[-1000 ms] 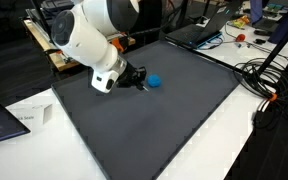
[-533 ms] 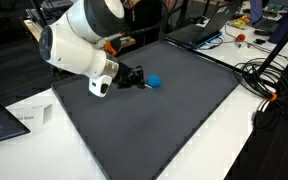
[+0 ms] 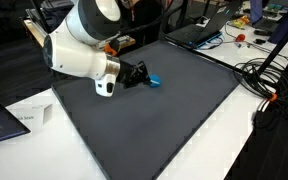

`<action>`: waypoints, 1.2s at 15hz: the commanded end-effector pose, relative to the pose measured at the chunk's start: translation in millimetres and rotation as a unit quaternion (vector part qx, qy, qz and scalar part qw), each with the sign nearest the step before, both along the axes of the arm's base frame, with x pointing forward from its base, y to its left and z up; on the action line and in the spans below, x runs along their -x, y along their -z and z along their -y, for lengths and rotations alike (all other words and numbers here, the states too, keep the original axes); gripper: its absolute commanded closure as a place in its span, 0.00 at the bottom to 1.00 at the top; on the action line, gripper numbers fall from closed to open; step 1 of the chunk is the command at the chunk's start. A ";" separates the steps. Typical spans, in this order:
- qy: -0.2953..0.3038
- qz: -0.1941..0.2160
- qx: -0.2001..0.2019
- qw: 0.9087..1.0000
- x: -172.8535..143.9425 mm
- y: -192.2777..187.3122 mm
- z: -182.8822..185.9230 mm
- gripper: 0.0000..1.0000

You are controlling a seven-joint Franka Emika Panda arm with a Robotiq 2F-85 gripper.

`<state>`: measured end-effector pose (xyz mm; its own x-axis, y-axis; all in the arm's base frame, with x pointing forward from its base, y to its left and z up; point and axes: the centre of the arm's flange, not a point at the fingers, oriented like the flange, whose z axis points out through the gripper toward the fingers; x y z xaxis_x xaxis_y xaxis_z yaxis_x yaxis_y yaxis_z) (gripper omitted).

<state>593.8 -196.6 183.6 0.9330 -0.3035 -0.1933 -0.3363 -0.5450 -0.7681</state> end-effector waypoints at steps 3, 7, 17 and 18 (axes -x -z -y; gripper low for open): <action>-0.020 0.038 -0.047 0.998 8.7 21.2 -20.3 0.97; -0.027 0.052 -0.070 0.996 14.6 37.2 -37.7 0.97; -0.016 0.098 -0.073 0.992 20.1 41.5 -70.3 0.97; -0.015 0.106 -0.068 0.992 20.6 35.7 -70.2 0.97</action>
<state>583.2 -130.5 130.0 0.9698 -0.2276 -0.0880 -0.1802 -0.4249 -0.8871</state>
